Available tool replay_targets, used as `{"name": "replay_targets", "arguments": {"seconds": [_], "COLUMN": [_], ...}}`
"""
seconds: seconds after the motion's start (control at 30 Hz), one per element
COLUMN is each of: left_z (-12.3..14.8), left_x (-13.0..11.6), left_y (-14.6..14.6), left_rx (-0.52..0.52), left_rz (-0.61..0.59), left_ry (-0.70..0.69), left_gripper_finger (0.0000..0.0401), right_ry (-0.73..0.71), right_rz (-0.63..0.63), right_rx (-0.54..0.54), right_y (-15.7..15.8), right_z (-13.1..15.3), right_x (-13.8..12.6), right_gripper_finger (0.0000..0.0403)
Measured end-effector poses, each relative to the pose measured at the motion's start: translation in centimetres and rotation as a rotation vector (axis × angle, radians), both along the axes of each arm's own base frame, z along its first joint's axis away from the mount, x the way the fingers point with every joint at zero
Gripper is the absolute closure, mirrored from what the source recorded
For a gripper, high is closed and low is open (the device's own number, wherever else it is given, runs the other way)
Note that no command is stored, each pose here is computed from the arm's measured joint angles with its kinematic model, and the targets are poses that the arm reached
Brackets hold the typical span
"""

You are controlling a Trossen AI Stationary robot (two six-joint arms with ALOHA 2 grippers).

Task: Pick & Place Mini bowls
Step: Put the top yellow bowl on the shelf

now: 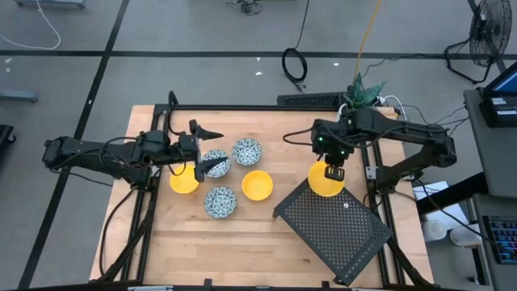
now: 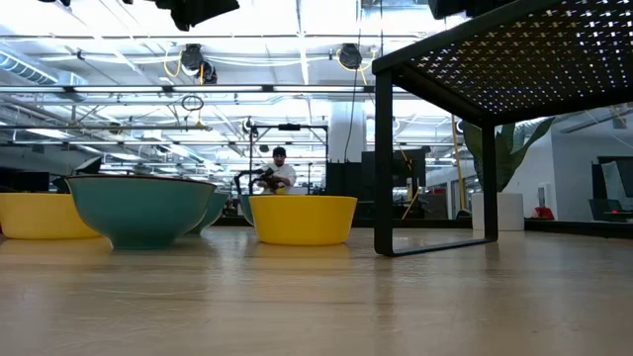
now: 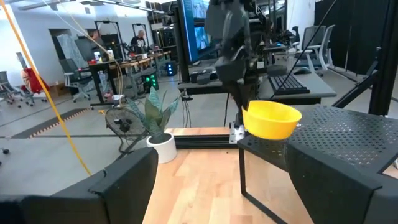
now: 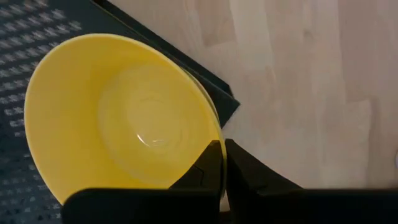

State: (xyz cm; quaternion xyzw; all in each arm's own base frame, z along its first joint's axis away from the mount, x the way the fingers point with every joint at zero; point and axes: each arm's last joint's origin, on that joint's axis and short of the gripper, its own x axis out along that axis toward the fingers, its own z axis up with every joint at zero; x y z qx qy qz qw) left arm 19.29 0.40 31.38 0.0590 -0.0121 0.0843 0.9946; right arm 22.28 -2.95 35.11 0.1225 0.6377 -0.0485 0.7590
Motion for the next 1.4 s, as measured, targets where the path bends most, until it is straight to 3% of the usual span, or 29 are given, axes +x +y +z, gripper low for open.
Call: {"name": "replay_targets", "arguments": {"seconds": [0.57,1.07,1.4], "left_z": [-0.2,-0.2,-0.2], "left_x": [0.0,0.0,0.0], "left_y": [0.0,0.0,0.0], "left_rx": [-0.026,-0.024,-0.025], "left_rz": [0.007,0.010,0.010], "left_ry": [0.020,0.020,0.020], "left_gripper_finger": [0.0050,0.0050,0.0050], "right_ry": [-0.006,0.055,0.049], "right_rz": [-0.002,-0.020,-0.051], "right_rx": [0.046,0.055,0.054], "right_y": [-0.6,-0.6,-0.6], "right_z": [-0.5,-2.8,-2.8], "right_x": [0.0,0.1,0.2], "right_gripper_finger": [0.0403,0.0401,0.0345]}}
